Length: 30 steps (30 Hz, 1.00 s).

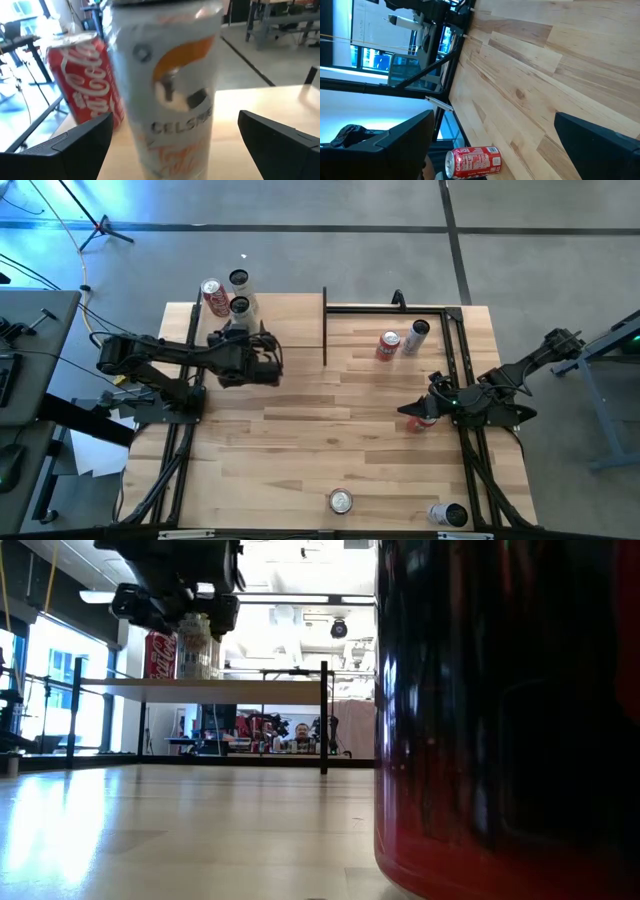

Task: Place canned beverage on shelf
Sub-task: Put the top blue soda can on the shelf

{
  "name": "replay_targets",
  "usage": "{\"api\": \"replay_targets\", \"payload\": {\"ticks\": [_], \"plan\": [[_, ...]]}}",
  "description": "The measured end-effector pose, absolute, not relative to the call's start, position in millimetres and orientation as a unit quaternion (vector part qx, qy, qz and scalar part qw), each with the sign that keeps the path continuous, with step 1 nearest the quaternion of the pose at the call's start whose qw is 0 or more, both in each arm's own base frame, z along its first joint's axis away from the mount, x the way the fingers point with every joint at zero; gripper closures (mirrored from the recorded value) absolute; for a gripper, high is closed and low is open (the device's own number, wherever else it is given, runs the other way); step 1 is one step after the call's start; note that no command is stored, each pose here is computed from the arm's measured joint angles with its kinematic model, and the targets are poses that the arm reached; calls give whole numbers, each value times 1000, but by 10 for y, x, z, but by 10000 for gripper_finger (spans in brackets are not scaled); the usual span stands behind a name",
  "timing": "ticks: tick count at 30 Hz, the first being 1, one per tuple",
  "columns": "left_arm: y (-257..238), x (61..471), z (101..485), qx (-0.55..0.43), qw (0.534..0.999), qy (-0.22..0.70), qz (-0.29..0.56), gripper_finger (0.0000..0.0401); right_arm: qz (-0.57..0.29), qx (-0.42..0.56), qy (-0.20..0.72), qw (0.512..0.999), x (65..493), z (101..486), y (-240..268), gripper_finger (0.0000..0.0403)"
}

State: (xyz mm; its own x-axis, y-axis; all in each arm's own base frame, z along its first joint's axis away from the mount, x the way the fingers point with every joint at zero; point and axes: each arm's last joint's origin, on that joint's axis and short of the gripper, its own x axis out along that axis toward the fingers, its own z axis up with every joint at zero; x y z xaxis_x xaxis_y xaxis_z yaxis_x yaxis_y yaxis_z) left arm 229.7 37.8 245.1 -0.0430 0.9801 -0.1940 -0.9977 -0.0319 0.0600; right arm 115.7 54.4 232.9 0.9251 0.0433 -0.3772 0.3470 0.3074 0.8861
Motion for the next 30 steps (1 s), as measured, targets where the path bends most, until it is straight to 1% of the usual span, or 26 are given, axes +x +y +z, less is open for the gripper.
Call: {"api": "replay_targets", "payload": {"ticks": [13, 23, 26, 30], "plan": [[169, 2179, 2414, -137, 683, 125, 706, 1, -96, 581, 168, 791, 1157, 2329, 544, 3], [-35, 2143, 2371, -213, 668, 179, 690, 1, -96, 581, 168, 791, 1157, 2329, 545, 3], [-130, 2136, 2361, -228, 671, 194, 678, 1, -96, 581, 168, 791, 1157, 2328, 544, 3], [-283, 2120, 2357, -237, 688, 196, 657, 1, -96, 581, 168, 791, 1157, 2328, 545, 3]]}}
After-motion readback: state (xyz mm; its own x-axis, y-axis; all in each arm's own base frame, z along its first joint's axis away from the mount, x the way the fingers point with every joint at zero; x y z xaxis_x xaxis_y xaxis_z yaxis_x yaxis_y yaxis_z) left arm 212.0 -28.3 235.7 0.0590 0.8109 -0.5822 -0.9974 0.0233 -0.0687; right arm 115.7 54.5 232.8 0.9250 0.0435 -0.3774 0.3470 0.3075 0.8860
